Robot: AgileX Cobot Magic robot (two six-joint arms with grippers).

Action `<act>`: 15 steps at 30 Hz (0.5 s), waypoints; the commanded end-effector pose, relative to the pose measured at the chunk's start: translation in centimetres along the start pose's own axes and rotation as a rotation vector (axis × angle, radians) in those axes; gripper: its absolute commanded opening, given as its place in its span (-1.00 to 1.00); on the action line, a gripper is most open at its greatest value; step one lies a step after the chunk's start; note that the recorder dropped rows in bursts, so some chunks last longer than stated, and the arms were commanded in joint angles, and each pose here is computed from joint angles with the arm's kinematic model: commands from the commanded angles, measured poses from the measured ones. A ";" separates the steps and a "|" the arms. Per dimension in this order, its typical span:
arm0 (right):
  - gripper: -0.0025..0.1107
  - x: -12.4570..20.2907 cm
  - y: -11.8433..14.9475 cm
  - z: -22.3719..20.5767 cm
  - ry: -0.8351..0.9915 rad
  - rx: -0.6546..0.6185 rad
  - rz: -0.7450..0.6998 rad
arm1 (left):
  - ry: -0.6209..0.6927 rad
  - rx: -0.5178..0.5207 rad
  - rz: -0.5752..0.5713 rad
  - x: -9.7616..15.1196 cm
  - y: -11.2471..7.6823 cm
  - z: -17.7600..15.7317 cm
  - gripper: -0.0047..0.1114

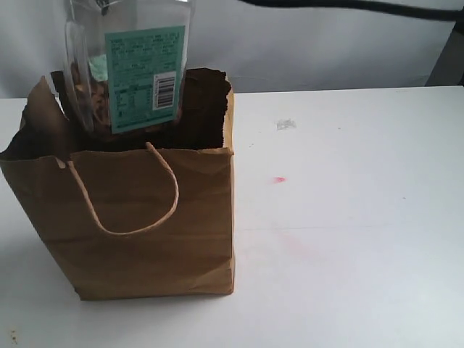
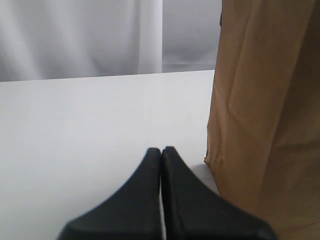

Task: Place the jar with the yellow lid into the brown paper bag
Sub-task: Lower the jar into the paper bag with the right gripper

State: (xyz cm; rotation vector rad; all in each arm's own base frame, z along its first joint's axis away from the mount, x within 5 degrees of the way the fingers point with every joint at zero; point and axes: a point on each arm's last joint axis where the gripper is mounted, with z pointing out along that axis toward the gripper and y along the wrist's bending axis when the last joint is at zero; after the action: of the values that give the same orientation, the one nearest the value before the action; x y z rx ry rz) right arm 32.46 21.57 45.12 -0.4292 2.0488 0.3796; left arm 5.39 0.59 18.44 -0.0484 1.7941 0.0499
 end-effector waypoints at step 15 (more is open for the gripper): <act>-0.96 4.2 -0.3 8.0 0.191 0.095 0.060 | -0.008 0.008 -0.006 -0.1 -0.1 0.0 -0.90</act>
State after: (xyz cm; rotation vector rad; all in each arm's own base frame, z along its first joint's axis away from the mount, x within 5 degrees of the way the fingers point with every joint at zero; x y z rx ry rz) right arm 36.23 23.73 38.38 -0.3567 2.2592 0.3107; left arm 5.39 0.59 18.44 -0.0484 1.7941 0.0499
